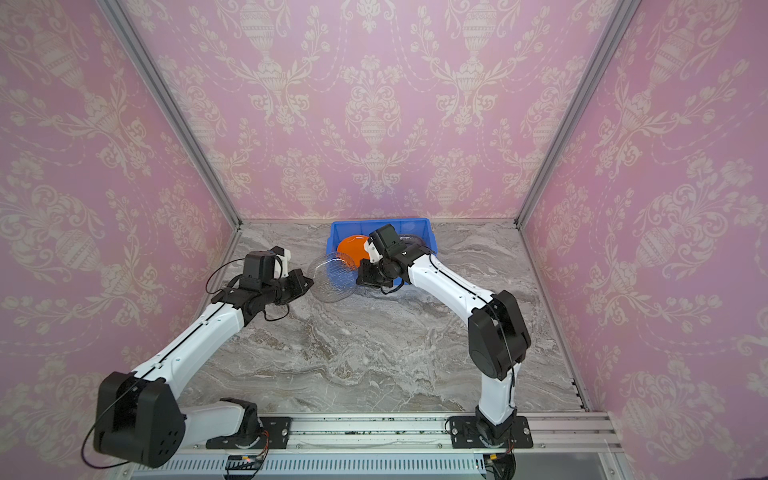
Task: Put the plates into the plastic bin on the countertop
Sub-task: 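Carry the clear glass plate with the left gripper onto the glass dish stack and release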
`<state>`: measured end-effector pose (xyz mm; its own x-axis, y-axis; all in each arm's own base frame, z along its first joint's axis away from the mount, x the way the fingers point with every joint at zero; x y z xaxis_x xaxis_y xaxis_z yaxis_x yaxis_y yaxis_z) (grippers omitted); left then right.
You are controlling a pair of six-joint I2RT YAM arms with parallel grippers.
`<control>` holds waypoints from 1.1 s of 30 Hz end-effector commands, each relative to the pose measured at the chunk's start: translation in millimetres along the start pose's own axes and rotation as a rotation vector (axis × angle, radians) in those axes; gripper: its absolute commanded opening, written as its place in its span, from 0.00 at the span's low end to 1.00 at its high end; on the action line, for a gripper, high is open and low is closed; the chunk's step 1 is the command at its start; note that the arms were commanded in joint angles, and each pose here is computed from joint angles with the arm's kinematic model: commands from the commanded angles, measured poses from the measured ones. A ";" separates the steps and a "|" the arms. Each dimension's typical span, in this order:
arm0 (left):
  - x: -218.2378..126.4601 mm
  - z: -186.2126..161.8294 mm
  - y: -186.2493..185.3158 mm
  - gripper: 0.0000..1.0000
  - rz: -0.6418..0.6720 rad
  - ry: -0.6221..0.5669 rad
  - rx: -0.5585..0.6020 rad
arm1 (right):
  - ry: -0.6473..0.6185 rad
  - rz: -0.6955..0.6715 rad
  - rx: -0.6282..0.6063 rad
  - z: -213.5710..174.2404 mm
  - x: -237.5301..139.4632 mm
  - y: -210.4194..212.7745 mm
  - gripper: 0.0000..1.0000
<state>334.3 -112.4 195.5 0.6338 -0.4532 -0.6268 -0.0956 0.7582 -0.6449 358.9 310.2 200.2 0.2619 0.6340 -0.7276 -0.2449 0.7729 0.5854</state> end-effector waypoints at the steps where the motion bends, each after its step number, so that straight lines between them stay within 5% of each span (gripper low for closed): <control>1: -1.6 11.2 -12.9 0.00 -0.013 -0.012 0.034 | -0.052 0.036 -0.003 11.3 -24.3 10.5 0.05; 7: -1.1 39.8 -39.2 0.00 -0.025 -0.029 0.089 | -0.219 -0.053 0.068 36.2 -81.4 -30.3 0.29; 14: 39.4 69.1 -94.0 0.00 -0.060 -0.001 0.213 | -0.455 -0.167 0.127 43.6 -166.9 -73.1 0.33; 20: 108.6 77.0 -140.1 0.00 -0.093 0.087 0.268 | -0.438 -0.147 0.194 31.0 -172.2 -93.5 0.33; 33: 231.1 72.0 -163.8 0.00 -0.079 0.208 0.194 | -0.444 -0.107 0.274 20.0 -170.1 -117.9 0.33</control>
<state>559.5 -298.8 191.0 0.5038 -0.5800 -0.6402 0.1472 0.7879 -0.5980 362.9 112.3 251.6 0.6291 0.4338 -0.6450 0.0628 0.7987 0.5984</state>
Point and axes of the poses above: each gripper's point midway between its finger pads, its own x axis out along the fingers, its own y axis along the line the jaws close on, z = x × y, the point moved 3 cm from there along -x, back along the fingers, and after that the axes turned 3 degrees about -x, right-handed, at the moved point
